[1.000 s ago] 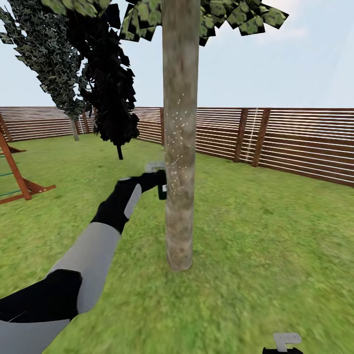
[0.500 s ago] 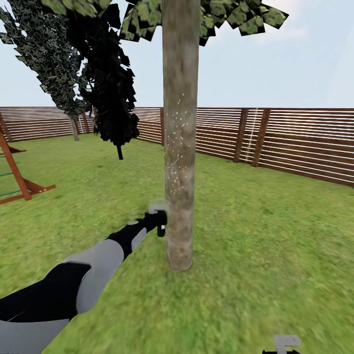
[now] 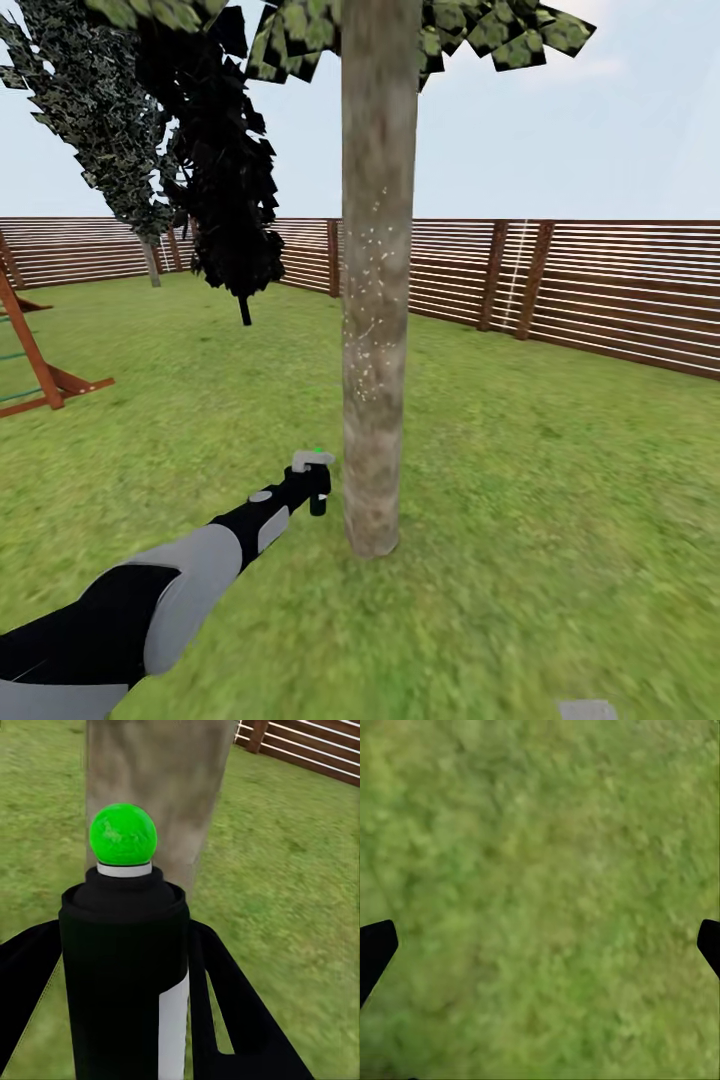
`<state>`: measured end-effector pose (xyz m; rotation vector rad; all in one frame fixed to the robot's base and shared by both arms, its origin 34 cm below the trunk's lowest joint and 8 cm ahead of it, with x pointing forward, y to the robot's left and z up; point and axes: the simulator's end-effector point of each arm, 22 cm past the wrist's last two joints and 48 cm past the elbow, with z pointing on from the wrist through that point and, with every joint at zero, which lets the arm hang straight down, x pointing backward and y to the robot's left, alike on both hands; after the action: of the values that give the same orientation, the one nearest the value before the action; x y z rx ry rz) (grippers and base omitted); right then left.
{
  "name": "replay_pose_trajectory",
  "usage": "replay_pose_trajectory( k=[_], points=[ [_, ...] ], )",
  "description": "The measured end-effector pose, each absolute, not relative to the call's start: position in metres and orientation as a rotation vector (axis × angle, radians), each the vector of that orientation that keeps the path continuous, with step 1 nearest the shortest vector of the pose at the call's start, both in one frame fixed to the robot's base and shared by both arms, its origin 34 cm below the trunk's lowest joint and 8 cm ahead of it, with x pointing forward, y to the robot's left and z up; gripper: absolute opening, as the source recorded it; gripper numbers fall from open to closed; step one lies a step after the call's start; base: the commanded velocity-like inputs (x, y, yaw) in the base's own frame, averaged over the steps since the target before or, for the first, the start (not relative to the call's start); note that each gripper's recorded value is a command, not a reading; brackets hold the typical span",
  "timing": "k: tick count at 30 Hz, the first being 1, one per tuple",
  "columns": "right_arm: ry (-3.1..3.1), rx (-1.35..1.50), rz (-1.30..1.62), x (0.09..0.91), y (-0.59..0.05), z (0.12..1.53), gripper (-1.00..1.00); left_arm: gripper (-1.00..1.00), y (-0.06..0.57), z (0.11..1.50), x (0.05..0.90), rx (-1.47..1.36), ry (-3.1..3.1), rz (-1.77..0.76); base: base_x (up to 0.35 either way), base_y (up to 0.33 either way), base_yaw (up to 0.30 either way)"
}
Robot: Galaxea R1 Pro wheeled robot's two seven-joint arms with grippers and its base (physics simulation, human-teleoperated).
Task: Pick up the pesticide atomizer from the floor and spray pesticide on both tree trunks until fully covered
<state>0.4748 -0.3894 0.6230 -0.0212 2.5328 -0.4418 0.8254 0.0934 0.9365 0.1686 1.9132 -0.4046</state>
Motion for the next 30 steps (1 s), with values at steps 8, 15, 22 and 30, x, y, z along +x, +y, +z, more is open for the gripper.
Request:
replay_pose_trajectory(
  k=[8,15,22,30],
  points=[
    [2.534,-0.024,-0.433,0.474,-0.3843,0.6218,1.0,-1.0,0.0925,0.9367,0.8253,0.169,1.913,-0.406,0.16,0.187,-0.205],
    [2.535,-0.024,-0.43,0.474,-0.3827,0.6215,1.0,-1.0,0.0927,0.9366,0.8253,0.169,1.913,-0.406,-0.017,0.148,-0.135],
    [2.533,-0.025,-0.43,0.4744,-0.3826,0.6219,1.0,-1.0,0.0928,0.9375,0.8253,0.169,1.911,-0.405,0.044,0.342,-0.155],
    [2.532,-0.026,-0.429,0.475,-0.3821,0.6225,1.0,-1.0,0.0925,0.9388,0.8252,0.171,1.909,-0.406,0.16,0.331,-0.182]
  ],
)
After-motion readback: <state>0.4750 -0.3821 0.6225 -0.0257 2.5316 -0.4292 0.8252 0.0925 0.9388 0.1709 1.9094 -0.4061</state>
